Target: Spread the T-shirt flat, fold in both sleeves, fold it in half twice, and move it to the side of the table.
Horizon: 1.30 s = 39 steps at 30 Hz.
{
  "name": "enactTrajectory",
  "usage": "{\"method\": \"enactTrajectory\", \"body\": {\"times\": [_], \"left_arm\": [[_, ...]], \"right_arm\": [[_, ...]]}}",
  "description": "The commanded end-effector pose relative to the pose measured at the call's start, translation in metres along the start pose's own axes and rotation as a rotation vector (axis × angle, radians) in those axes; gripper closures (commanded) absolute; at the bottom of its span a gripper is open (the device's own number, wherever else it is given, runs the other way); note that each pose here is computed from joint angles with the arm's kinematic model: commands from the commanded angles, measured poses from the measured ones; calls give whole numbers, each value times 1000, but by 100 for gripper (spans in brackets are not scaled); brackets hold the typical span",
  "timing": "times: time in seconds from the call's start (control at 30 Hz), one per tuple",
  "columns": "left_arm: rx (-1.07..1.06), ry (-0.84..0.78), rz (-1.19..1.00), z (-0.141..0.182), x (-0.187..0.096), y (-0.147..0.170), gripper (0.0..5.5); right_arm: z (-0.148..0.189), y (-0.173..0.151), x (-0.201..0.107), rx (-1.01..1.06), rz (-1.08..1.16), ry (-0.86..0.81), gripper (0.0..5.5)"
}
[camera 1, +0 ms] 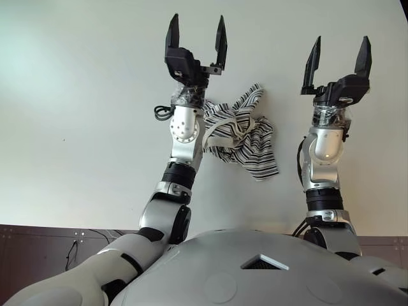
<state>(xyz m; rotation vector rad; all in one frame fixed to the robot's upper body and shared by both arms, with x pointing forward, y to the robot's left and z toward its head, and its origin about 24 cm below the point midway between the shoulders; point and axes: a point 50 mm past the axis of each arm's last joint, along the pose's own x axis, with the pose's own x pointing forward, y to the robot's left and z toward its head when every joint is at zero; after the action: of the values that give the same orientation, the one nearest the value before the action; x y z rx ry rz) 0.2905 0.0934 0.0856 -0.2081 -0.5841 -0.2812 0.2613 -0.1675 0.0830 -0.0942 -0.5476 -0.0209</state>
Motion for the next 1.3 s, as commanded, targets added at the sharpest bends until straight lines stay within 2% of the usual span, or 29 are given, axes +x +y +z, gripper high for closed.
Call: {"method": "enactTrajectory", "body": {"times": [0.03,0.2,0.4,0.67,0.73,0.83,0.93,1.03,1.13,1.3], "left_arm": [[100,-26,-15,9,-13,18,75],[106,23,75,1,-27,20,75],[154,20,59,0,-36,19,75],[177,44,51,1,-41,22,75],[197,18,-34,7,-41,21,75],[153,-33,-217,31,-48,25,75],[235,-8,-351,45,-55,37,75],[351,67,-390,50,-65,56,75],[428,97,-304,53,-64,77,75],[466,57,-162,60,-56,93,75]], "right_arm": [[0,-2,-7,55,-7,42,121],[7,23,-22,67,67,39,121],[12,13,-26,-32,88,7,121],[10,17,-27,-83,122,12,121],[12,21,-29,-146,223,-9,121],[29,22,-55,-177,732,19,121],[43,-11,-77,-360,1059,103,121],[41,-32,-80,-558,1181,202,121],[26,-22,-85,-651,1296,238,121],[-4,-7,-83,-805,1405,254,121]]}}
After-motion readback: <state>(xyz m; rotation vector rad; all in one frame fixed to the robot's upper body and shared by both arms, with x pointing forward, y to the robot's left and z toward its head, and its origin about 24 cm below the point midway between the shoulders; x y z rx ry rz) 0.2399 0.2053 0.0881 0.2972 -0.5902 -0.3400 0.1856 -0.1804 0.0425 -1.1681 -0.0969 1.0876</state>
